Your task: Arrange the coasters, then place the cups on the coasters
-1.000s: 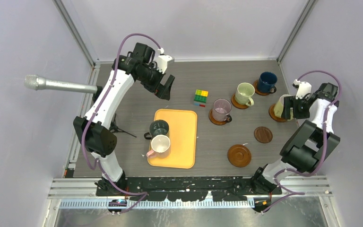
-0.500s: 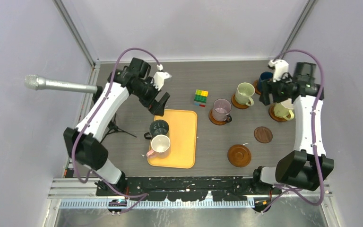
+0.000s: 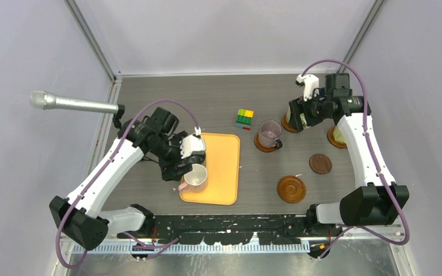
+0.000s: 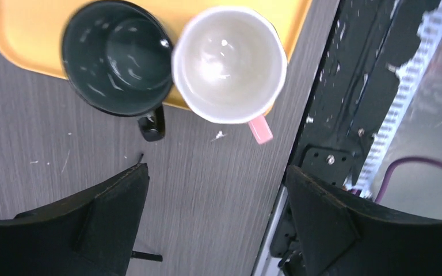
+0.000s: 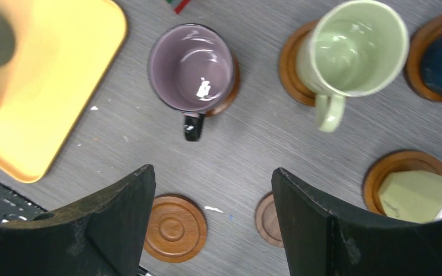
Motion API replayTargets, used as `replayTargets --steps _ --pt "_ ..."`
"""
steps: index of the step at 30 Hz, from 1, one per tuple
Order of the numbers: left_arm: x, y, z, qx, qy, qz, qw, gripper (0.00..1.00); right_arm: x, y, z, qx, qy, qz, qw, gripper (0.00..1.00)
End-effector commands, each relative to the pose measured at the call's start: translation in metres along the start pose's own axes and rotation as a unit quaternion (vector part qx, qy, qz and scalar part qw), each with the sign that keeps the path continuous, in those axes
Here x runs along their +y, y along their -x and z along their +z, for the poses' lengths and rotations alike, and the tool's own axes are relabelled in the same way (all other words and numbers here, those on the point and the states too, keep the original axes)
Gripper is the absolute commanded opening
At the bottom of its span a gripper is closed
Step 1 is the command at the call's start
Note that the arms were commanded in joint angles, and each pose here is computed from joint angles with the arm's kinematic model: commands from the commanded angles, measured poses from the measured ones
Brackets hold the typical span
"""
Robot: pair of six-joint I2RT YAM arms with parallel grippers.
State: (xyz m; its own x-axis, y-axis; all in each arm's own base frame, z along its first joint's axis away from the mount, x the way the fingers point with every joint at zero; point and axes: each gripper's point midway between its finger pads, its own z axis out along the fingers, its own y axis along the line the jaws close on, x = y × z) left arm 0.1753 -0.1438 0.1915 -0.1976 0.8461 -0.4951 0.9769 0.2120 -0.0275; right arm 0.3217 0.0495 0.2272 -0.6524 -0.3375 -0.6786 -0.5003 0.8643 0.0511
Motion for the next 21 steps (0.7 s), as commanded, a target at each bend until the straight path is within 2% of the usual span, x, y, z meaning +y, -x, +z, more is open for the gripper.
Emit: replayTargets --steps 1,3,6,10,14,21 --pt "-0.020 -0.025 -0.001 0.031 -0.020 0.091 0.995 0.87 0.038 0.009 0.003 -0.004 0.046 -0.010 0.999 0.78" --pt "-0.033 -0.041 0.004 0.061 -0.050 0.101 0.992 0.79 0.048 0.008 0.008 0.001 0.054 -0.017 0.998 0.78" --pt "-0.039 -0.050 0.011 0.067 -0.058 0.109 0.990 0.74 0.051 0.009 0.011 0.003 0.055 -0.020 0.998 0.78" --pt "-0.045 -0.051 0.022 0.067 -0.054 0.098 0.991 0.75 0.049 0.010 0.011 0.005 0.050 -0.020 0.999 0.78" --pt "-0.047 -0.050 0.035 0.060 -0.034 0.057 0.996 0.76 0.048 0.009 0.011 0.006 0.046 -0.021 0.999 0.78" --pt "-0.042 -0.052 0.059 0.058 0.009 0.019 0.998 0.73 0.047 0.007 0.010 0.006 0.041 -0.021 0.999 0.76"
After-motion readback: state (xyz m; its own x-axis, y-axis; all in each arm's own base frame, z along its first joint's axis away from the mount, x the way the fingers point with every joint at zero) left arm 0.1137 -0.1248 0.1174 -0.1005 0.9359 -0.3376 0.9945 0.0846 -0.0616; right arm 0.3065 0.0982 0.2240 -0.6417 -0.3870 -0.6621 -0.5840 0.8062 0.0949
